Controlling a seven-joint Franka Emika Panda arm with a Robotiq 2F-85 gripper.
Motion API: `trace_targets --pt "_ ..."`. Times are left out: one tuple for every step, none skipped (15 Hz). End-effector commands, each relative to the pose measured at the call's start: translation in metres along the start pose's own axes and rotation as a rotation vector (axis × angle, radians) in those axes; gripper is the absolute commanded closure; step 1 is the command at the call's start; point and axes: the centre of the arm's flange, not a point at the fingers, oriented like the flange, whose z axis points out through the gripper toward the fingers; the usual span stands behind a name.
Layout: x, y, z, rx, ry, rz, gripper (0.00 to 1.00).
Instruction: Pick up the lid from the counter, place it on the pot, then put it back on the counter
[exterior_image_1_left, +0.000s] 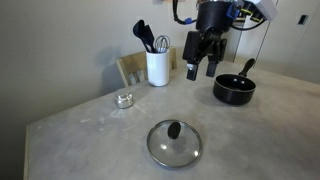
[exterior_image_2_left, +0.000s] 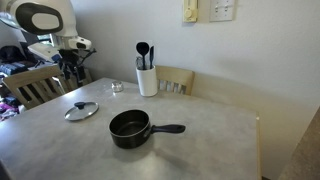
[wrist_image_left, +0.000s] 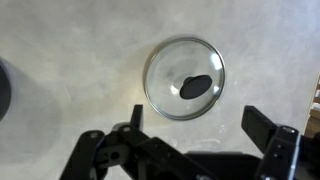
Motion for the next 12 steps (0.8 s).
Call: trace_targets --pt "0.001 0.002 -0.001 0.0 0.002 0.003 0.0" --pt "0.002 0.001 0.001 0.004 0.014 0.03 0.0" --pt "0.006 -0.002 0.004 -0.006 0.024 0.079 0.0" --pt "0.012 -0.004 0.009 -0.014 0.033 0.142 0.0" --pt "0.017 -0.007 0.014 -0.02 0.041 0.212 0.0" --pt "0.023 -0.01 0.02 -0.032 0.052 0.272 0.0" --pt "0.025 -0.013 0.025 -0.038 0.052 0.333 0.0" --pt "0.028 -0.017 0.032 -0.05 0.059 0.393 0.0" --pt "0.03 -0.023 0.04 -0.061 0.053 0.453 0.0" --pt "0.032 -0.03 0.05 -0.07 0.049 0.515 0.0" --pt "0.033 -0.037 0.058 -0.082 0.042 0.577 0.0" --pt "0.033 -0.045 0.067 -0.078 0.035 0.617 0.0"
